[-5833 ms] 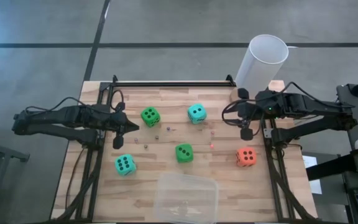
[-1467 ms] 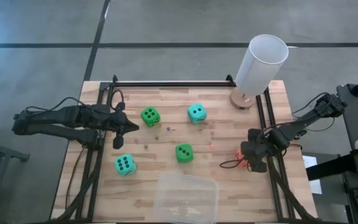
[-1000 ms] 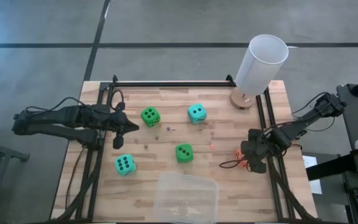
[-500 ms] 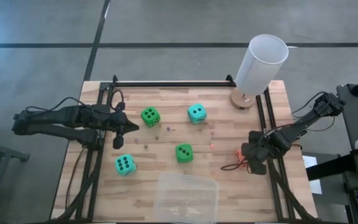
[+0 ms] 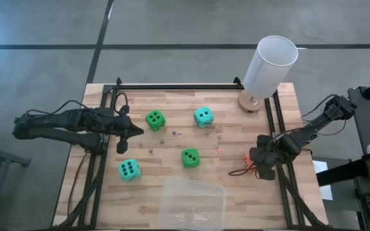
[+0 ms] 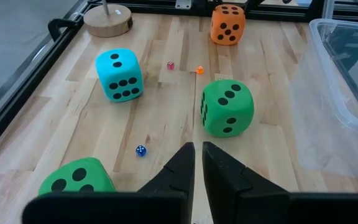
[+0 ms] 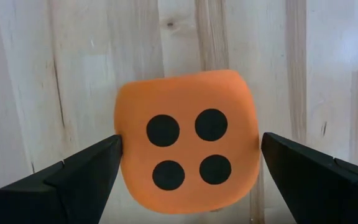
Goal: Pick & Place Dice
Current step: Put the large orange dice into the transparent bin
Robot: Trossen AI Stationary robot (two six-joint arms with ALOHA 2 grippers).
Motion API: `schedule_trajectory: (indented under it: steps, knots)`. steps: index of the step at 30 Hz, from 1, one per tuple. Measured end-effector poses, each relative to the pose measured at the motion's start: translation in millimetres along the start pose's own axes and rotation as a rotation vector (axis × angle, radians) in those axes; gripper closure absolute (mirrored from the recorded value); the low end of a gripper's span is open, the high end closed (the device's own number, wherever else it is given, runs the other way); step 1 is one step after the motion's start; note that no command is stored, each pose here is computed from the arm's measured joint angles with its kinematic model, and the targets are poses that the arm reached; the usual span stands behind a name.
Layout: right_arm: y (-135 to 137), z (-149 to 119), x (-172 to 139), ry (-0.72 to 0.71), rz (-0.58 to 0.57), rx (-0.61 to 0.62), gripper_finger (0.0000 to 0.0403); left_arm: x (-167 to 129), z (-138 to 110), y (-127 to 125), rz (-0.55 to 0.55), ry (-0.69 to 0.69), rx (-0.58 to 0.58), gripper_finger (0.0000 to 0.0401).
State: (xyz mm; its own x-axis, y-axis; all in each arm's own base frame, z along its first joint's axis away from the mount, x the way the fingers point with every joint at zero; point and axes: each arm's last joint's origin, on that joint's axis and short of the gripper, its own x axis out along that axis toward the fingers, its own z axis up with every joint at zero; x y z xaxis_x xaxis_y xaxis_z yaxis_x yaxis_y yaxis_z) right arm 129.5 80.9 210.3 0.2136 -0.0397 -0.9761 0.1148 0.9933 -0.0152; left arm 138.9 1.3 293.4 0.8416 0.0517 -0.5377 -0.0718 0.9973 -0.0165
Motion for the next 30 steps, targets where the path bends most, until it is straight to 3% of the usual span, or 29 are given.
schedule_trajectory:
  steps: [30]
  knots:
    - [-0.4,-2.2,8.0,-0.007,-0.002,-0.009,0.0019,0.0,0.0,0.0,0.0,0.0,0.0,0.0363]
